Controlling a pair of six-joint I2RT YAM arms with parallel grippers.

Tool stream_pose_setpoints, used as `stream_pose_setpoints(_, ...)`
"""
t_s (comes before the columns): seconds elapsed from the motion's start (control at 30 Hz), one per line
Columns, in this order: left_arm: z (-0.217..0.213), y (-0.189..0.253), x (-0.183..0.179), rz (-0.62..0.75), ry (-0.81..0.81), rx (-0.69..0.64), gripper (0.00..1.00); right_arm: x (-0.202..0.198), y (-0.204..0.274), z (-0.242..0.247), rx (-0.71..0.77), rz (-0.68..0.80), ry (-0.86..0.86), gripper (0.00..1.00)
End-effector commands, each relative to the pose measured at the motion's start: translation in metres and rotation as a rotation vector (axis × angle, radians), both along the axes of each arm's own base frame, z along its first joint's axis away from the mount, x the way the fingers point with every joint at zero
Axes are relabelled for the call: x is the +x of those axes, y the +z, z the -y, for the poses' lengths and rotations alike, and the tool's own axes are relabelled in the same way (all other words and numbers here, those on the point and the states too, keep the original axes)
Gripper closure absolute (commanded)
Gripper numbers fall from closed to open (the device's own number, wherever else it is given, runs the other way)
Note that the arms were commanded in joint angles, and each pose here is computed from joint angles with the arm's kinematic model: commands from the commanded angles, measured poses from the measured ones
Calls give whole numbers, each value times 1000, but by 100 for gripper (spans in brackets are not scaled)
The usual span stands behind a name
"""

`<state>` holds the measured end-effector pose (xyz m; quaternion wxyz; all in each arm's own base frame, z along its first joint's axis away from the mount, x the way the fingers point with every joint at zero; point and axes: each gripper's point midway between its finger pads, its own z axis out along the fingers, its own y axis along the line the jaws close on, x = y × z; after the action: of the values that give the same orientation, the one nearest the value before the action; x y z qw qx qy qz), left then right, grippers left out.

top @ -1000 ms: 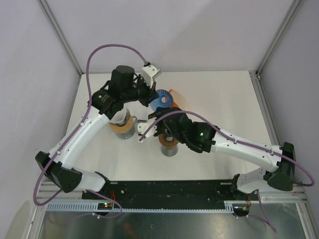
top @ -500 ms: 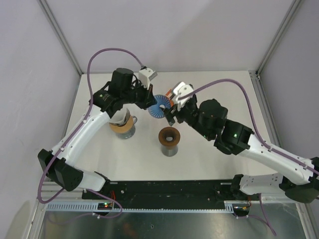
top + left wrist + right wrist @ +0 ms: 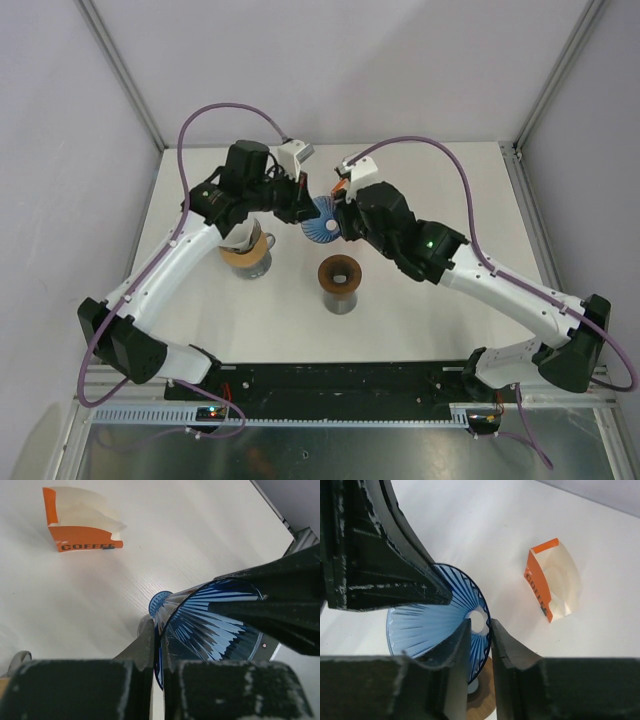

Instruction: Place the coffee filter in the dripper

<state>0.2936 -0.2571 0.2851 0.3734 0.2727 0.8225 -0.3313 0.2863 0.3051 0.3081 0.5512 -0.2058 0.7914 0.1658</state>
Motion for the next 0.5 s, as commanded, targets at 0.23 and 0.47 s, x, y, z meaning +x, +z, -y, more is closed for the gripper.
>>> stream_pose_setpoints(0.23,10,11,-23,-37,-92,-89,63,6,-1,19,118,-193,65,100)
stream_pose_setpoints(0.47,4,12,-15,23,-73,-53,37,-10,-9,19,148,-310,164,100)
